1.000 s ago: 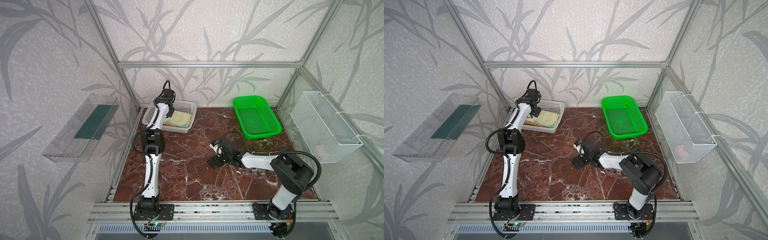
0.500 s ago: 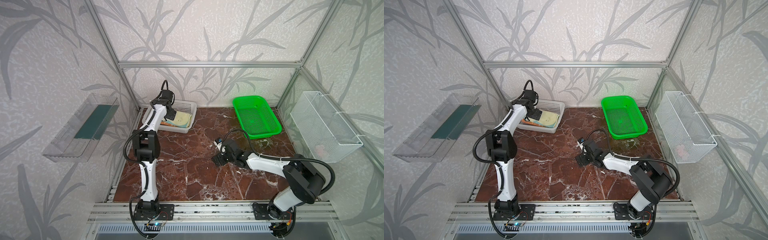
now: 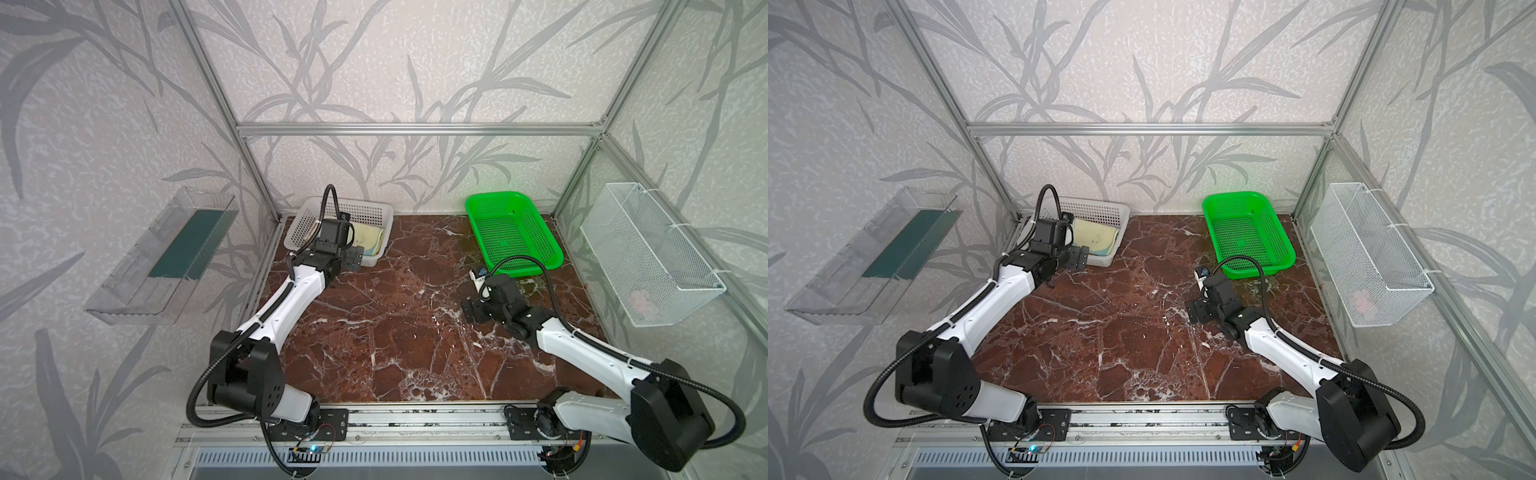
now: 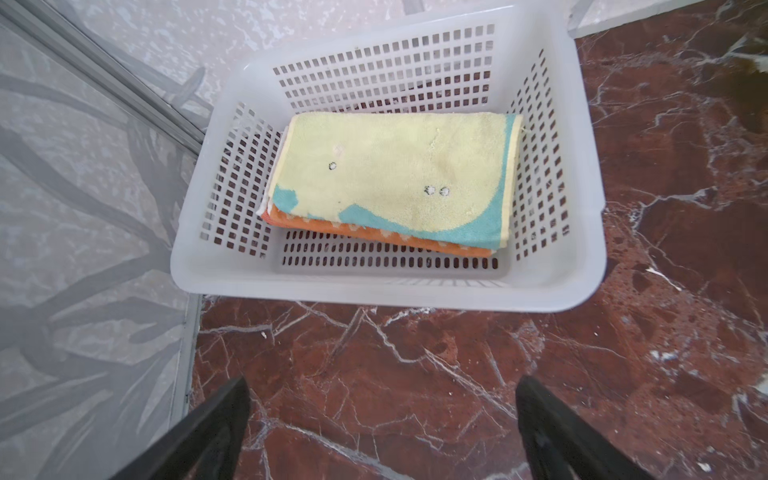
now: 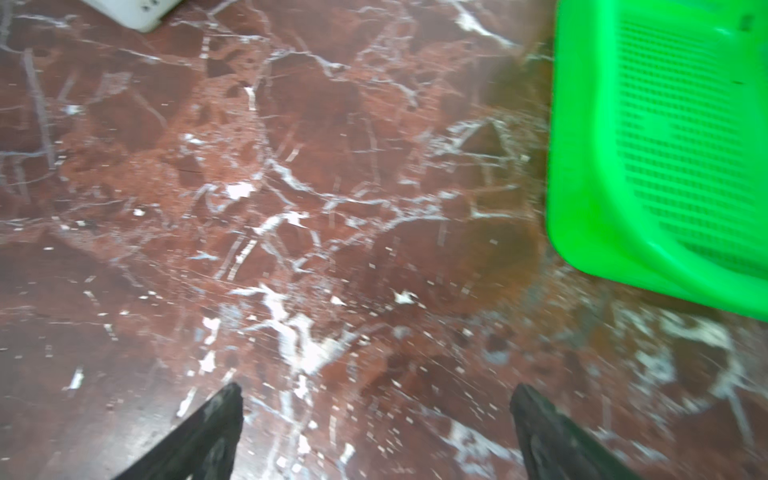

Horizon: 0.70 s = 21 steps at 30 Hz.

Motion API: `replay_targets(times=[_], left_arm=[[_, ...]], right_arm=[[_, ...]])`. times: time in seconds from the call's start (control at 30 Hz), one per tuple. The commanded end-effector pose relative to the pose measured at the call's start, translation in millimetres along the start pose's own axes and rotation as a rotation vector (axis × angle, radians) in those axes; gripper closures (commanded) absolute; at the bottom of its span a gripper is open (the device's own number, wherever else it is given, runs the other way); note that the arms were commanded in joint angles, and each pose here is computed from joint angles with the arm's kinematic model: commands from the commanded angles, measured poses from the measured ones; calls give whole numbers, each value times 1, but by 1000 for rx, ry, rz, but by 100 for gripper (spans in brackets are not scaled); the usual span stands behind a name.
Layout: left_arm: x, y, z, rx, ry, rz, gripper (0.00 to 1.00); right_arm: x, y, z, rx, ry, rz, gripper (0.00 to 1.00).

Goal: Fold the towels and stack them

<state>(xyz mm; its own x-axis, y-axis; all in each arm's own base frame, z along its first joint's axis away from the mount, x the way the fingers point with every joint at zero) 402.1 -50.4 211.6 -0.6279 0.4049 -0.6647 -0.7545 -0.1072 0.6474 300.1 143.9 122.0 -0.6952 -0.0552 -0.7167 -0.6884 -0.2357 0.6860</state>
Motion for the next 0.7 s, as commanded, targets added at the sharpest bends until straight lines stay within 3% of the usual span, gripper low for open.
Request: replay_targets(times=[0.0, 0.2, 0.43, 0.67], left_arm=[[4, 16, -9, 38, 82, -63, 1], [43, 34, -32, 86, 97, -18, 1], [100, 26, -33, -58, 130, -37, 1], [109, 18, -23, -163, 77, -105, 1]], right_arm=[[4, 11, -21, 42, -3, 6, 1], [0, 18, -62, 118, -70, -27, 1], [-7, 5, -99, 156, -206, -149, 1], [-8, -22, -127, 240, -127, -209, 1]])
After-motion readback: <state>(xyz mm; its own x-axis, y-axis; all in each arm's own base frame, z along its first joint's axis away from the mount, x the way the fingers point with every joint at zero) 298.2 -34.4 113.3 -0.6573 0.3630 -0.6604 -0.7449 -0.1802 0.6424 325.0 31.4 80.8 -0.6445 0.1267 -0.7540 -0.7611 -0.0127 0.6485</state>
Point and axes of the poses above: each gripper's point midway between its finger pads, its own y axis back along the fingers, its own z axis along the line the jaws close on, x = y × z, the point moved 1 cm from there along y, back along the fingers, and after that the axes turned 13 degrees about -y, right-handed, at the moved point
